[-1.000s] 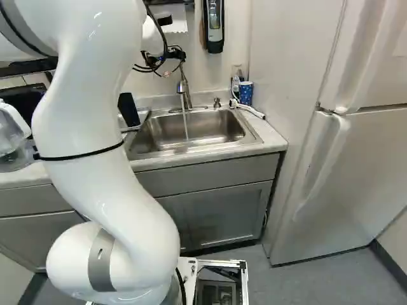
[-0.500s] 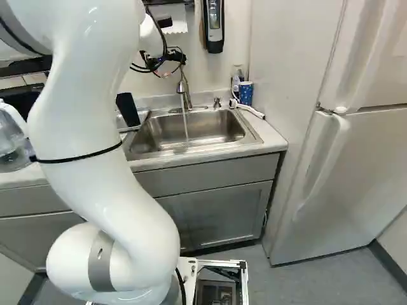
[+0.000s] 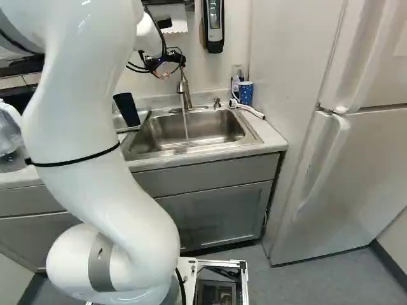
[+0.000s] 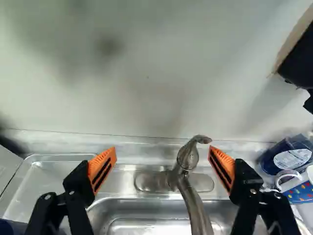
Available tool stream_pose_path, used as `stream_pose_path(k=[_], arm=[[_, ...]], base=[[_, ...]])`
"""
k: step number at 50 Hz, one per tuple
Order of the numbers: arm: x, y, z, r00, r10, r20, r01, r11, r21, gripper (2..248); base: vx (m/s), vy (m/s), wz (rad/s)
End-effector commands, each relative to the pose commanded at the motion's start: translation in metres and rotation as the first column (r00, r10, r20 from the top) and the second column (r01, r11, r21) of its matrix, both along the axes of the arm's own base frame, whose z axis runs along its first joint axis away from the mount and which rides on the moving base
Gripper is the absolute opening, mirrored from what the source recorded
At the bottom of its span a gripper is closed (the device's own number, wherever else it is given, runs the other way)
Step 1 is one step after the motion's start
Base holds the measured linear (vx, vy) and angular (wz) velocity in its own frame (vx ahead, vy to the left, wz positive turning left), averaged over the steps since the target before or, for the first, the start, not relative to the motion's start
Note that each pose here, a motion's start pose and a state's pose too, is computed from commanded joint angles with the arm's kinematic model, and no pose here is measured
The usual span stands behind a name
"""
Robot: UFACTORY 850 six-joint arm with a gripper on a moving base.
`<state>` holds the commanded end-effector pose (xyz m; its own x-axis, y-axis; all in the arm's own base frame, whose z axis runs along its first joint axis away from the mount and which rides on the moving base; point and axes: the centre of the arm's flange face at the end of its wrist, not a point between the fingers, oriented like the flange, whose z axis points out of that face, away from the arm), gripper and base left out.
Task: Rinse the cup and place it in the tray
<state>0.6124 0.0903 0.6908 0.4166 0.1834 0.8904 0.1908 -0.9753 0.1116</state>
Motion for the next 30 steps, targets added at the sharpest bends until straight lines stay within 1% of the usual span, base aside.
stream_pose_path(k=[6,18,30], arm=[[0.001,0.0,0.002,1.0,0.003,0.029,-0.003,1.0,0.005,247],[0.006,0.002,0.011,0.992,0.01,0.128,-0.013,1.0,0.023,247],[0.025,0.008,0.009,0.99,0.015,0.138,-0.018,1.0,0.024,247]], base=[[0.0,0.0,0.0],[0.0,0.0,0.0],[0.0,0.0,0.0]])
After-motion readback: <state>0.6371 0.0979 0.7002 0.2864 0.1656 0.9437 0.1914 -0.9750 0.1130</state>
